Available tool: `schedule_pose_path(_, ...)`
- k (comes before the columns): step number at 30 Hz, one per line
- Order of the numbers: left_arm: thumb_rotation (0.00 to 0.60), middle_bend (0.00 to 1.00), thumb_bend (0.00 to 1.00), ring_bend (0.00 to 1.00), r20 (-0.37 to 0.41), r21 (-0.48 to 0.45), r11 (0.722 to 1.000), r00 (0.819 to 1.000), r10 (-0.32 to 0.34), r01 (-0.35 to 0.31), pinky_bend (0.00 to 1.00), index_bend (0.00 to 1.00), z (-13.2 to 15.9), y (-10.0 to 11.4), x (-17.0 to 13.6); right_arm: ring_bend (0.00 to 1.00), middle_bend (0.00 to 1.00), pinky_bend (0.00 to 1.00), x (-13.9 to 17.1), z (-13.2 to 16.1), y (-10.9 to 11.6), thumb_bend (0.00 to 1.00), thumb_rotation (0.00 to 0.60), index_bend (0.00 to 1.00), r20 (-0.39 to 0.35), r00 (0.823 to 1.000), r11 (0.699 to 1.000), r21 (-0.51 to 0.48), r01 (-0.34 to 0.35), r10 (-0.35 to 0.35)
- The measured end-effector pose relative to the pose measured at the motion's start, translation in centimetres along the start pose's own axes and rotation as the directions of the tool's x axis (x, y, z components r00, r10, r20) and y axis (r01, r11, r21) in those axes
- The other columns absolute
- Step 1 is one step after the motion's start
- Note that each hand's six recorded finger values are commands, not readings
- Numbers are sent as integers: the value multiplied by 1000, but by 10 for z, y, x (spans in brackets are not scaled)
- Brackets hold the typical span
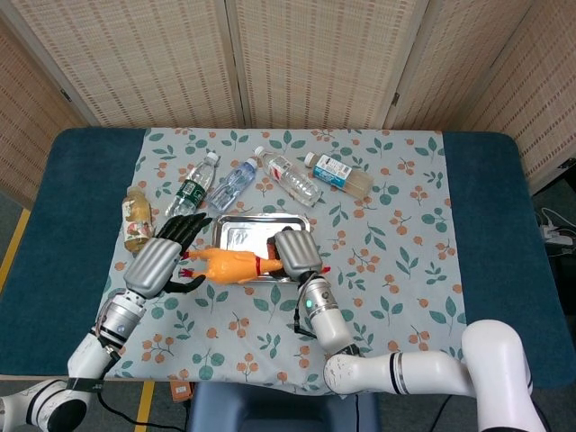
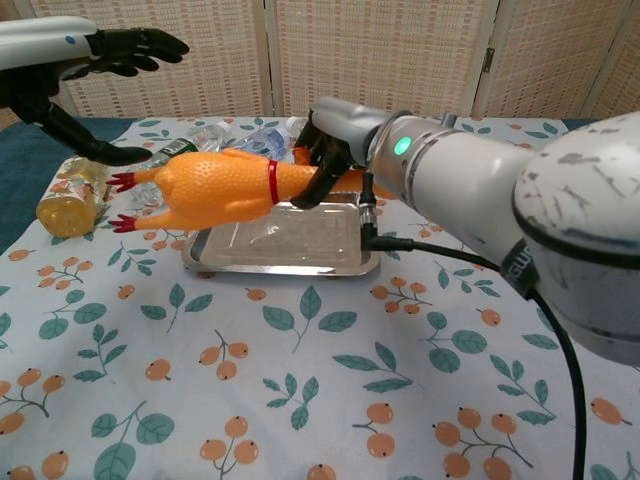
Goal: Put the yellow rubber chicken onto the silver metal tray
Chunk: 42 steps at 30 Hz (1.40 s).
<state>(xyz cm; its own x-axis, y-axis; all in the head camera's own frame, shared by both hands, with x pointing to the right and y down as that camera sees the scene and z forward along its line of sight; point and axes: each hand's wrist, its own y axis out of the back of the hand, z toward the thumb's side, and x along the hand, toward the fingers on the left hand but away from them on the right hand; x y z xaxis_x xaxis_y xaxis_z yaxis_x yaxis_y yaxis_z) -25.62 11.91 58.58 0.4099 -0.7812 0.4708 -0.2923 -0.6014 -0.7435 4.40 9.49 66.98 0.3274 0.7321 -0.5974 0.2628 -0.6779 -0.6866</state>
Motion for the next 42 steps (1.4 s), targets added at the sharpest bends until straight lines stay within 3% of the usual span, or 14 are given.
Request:
schedule_pose_path(4,600,0,278,0,-69,19,1000,998,8,-7,12,0,-26,11,-12,819,615,1000,-5,-13,7,327,600,956,26,999,999,-2,40,-40)
schedule_pose_path(10,600,0,284,0,-127,17,999,991,-44,46,9,0,-54,3,-21,764,615,1000,-17,-31,7,328,600,955,68,994,996,17,84,-85)
schedule_pose_path(17,600,0,287,0,-110,54,994,990,-88,95,9,0,-54,-6,-19,751,615,901,-37,-45,-12,328,600,953,110,988,994,27,103,-105)
schedule_pose_path(24,600,0,290,0,-119,69,992,988,-101,110,9,0,-59,-9,-16,698,615,848,-55,-40,-34,327,600,934,108,984,990,4,142,-141)
schedule_pose_path(26,600,0,290,0,-119,69,992,988,-101,110,9,0,-59,-9,-16,646,596,813,-57,-34,-39,327,600,871,95,985,990,-2,142,-141)
schedule_pose_path(30,600,0,289,0,-126,65,991,987,-104,113,9,0,-63,-10,-14,361,373,603,-58,-31,-43,325,600,465,87,987,991,6,133,-133)
schedule_pose_path(32,600,0,289,0,-137,61,991,984,-113,122,9,0,-68,-12,-14,293,302,552,-61,-36,-45,324,600,367,98,988,992,26,122,-124)
schedule_pose_path(38,600,0,287,0,-146,53,990,982,-119,128,9,0,-73,-13,-14,130,151,425,-66,-50,-49,325,600,236,128,986,992,93,91,-103)
schedule_pose_path(42,600,0,290,0,-143,55,990,982,-122,131,9,0,-72,-14,-13,40,38,337,-68,-53,-49,323,600,77,140,986,993,89,73,-85)
